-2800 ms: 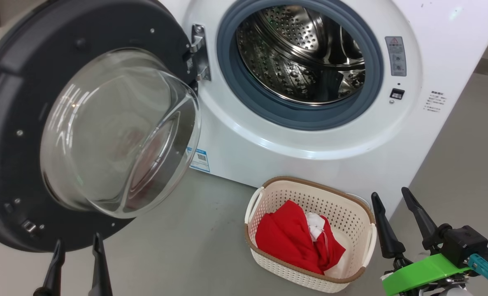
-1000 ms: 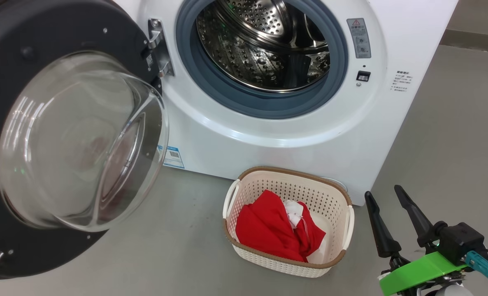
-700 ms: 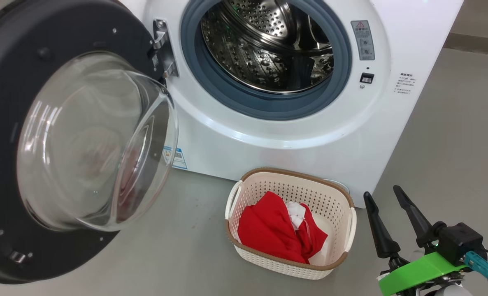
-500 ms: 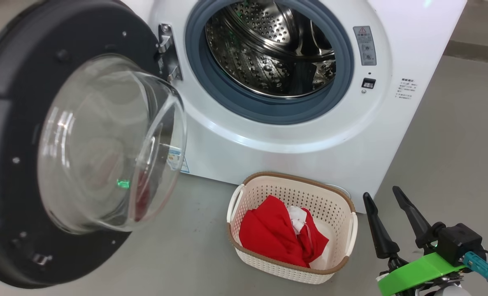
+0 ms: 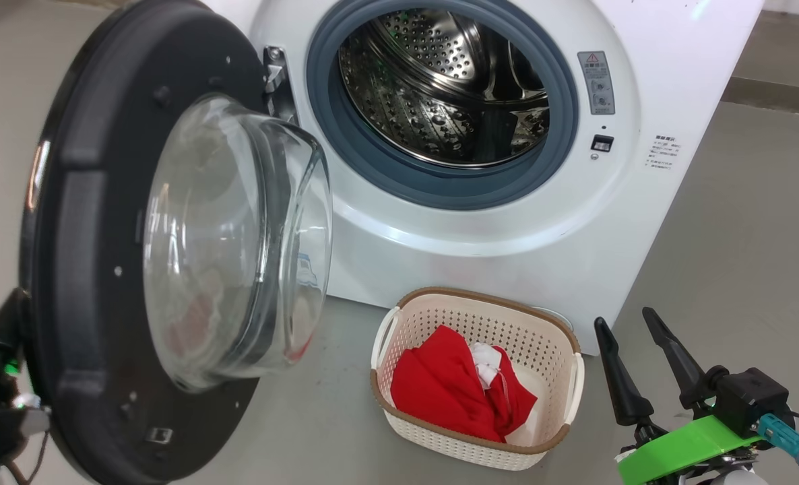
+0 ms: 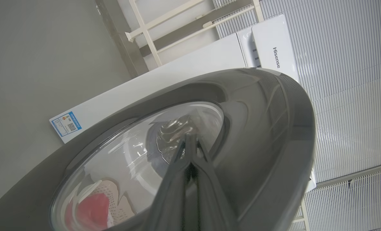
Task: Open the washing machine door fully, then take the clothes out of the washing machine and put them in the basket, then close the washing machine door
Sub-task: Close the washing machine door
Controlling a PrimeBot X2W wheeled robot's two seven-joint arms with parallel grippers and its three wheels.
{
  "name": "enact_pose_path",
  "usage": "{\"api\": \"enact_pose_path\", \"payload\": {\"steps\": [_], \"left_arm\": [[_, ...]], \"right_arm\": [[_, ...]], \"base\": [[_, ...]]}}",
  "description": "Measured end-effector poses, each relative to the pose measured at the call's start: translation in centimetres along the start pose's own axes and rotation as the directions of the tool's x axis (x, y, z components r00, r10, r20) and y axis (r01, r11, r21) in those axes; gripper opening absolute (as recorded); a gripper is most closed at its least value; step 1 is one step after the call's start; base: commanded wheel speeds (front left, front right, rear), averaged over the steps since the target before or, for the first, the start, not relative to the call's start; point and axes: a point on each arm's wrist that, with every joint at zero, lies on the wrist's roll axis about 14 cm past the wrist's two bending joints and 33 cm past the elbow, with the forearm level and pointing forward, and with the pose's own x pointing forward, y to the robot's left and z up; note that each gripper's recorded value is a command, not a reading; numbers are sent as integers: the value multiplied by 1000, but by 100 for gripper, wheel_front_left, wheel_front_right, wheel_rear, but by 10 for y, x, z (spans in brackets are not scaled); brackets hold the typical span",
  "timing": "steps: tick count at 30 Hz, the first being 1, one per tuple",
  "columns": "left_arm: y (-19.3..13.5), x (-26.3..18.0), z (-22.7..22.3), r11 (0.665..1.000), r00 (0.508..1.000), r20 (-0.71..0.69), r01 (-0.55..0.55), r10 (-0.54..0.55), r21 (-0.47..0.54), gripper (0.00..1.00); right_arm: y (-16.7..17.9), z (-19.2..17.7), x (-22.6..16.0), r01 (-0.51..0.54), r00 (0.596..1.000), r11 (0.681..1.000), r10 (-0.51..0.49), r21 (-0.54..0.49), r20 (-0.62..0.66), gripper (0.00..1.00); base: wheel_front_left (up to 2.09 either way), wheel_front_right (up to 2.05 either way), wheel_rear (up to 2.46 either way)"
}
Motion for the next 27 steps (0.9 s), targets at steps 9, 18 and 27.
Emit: {"api": "enact_pose_path", "payload": {"steps": [9, 18, 27], "left_arm": [[-2, -1, -52, 1000, 993, -114, 20, -20, 3, 0], [1, 2, -100, 1000, 978, -207, 16, -21, -27, 0], [4, 6, -129, 998, 965, -260, 5, -21, -59, 0]], "right_arm": [[-8, 0, -5, 28, 1000, 1000, -28, 1, 1, 100], [-22, -1, -12, 70, 998, 998, -70, 2, -1, 100], [-32, 0, -19, 105, 994, 994, -105, 0, 2, 100]], "base": [[0, 0, 0], [0, 0, 0], [0, 0, 0]]}}
